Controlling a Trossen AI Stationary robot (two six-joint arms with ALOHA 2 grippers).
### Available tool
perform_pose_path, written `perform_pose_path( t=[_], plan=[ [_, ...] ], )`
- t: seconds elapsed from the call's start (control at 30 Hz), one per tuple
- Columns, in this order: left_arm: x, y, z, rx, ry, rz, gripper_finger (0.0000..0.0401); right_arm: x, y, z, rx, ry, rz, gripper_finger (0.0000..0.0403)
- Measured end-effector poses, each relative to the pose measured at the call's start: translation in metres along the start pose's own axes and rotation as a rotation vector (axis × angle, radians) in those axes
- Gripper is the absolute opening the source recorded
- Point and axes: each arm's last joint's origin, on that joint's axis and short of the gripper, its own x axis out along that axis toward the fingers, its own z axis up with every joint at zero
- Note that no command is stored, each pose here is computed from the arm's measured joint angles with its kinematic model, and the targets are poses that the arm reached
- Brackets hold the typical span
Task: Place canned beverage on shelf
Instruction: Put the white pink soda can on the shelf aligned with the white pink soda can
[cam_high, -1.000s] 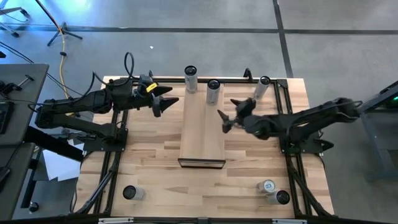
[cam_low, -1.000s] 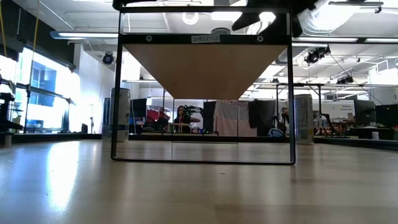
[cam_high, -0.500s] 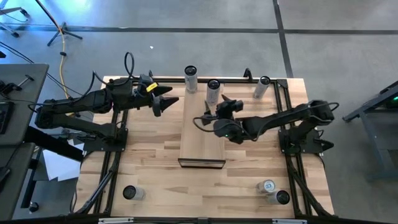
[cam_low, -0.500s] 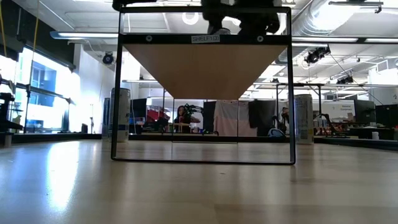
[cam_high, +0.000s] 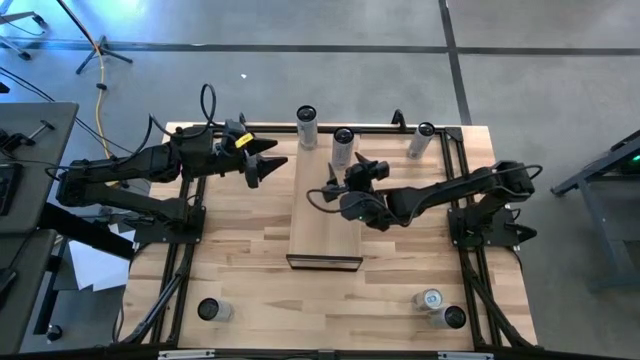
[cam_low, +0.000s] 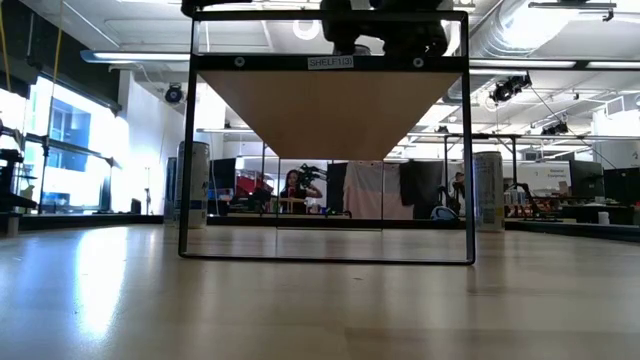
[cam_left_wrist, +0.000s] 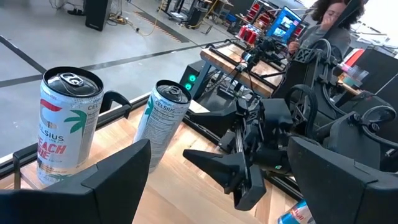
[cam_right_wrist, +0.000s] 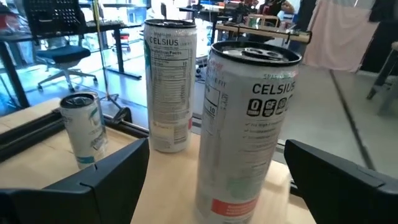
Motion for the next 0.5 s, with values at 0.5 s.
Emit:
perform_pose_path(
  t=[0.5],
  plan=[
    [0.0000, 0.0000, 0.0000, -0.001, 0.000, 0.000, 0.0347, 0.0066, 0.0006, -0.0009, -0.032, 0.058, 0.098, 0.0360]
  ],
)
